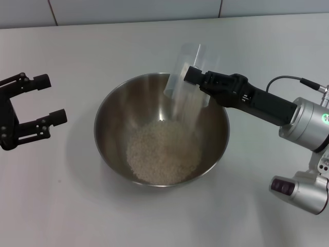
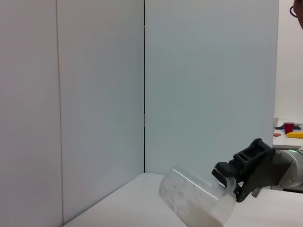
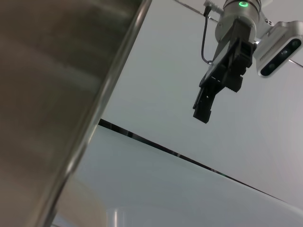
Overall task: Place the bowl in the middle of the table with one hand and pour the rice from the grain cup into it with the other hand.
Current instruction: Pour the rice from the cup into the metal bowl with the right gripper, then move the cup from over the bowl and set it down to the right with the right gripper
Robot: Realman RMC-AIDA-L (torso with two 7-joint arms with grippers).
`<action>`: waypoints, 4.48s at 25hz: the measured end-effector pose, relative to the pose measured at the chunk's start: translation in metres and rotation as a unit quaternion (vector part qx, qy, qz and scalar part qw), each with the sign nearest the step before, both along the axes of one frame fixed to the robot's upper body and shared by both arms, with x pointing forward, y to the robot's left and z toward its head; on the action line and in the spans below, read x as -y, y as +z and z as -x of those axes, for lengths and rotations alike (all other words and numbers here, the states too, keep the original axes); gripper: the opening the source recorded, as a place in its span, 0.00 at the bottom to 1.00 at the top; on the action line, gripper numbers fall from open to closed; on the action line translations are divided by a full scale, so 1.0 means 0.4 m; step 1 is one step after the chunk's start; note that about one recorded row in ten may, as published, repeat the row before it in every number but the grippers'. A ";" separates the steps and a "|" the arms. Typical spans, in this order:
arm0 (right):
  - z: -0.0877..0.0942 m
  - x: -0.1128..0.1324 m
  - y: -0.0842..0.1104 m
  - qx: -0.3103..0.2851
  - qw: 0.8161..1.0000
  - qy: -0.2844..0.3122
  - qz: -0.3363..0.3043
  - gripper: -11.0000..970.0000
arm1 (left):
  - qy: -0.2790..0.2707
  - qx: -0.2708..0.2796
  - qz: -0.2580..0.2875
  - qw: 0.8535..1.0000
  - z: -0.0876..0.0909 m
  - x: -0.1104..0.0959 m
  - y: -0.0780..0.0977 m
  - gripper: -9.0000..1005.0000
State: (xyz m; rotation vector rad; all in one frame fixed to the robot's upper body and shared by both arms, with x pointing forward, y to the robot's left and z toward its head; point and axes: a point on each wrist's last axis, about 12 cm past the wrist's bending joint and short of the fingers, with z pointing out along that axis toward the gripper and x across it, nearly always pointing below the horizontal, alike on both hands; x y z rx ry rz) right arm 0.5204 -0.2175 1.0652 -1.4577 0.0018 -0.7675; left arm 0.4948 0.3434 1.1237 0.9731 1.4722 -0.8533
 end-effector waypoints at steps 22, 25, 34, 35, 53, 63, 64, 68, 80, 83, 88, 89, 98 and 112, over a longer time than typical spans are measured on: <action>0.023 -0.010 -0.010 0.015 1.000 -0.003 -0.007 0.03 | -0.001 0.003 0.002 1.000 0.004 -0.001 0.002 0.78; 0.030 -0.016 -0.013 0.002 1.000 -0.002 -0.020 0.03 | 0.000 0.003 0.002 1.000 0.005 -0.002 0.002 0.78; 0.035 -0.028 -0.034 -0.157 0.972 -0.068 -0.158 0.03 | 0.000 0.002 0.003 1.000 0.007 -0.001 0.000 0.78; 0.035 -0.028 -0.034 -0.157 0.972 -0.068 -0.158 0.03 | 0.000 0.001 0.003 1.000 0.007 -0.002 0.000 0.78; 0.044 0.114 -0.082 -0.451 0.728 -0.133 -0.498 0.02 | -0.003 0.005 -0.002 1.000 -0.002 0.001 0.004 0.78; 0.067 0.266 -0.092 -0.600 0.594 -0.118 -0.522 0.03 | -0.004 0.009 -0.003 1.000 -0.003 0.001 0.003 0.78; 0.071 0.282 -0.089 -0.627 0.580 -0.116 -0.507 0.03 | -0.004 0.010 -0.003 1.000 -0.003 0.001 0.003 0.78; 0.071 0.292 -0.088 -0.650 0.565 -0.119 -0.494 0.03 | -0.005 0.011 -0.004 1.000 -0.003 0.003 0.002 0.78; 0.051 0.278 -0.127 -0.677 0.537 -0.173 -0.472 0.03 | -0.006 0.015 -0.004 1.000 -0.003 0.006 0.002 0.78; 0.049 0.274 -0.135 -0.681 0.533 -0.181 -0.468 0.03 | -0.006 0.016 -0.005 1.000 -0.003 0.006 0.002 0.78; 0.047 0.266 -0.148 -0.681 0.531 -0.194 -0.466 0.03 | -0.007 0.016 -0.006 1.000 -0.004 0.007 0.003 0.78; 0.044 0.264 -0.151 -0.681 0.529 -0.198 -0.466 0.03 | -0.008 0.017 -0.006 1.000 -0.006 0.008 0.004 0.78; 0.041 0.260 -0.148 -0.681 0.530 -0.194 -0.467 0.04 | -0.009 0.019 -0.008 1.000 -0.009 0.008 0.008 0.78; 0.041 0.266 -0.145 -0.663 0.548 -0.199 -0.470 0.18 | -0.007 0.021 -0.008 1.000 -0.012 0.004 0.011 0.78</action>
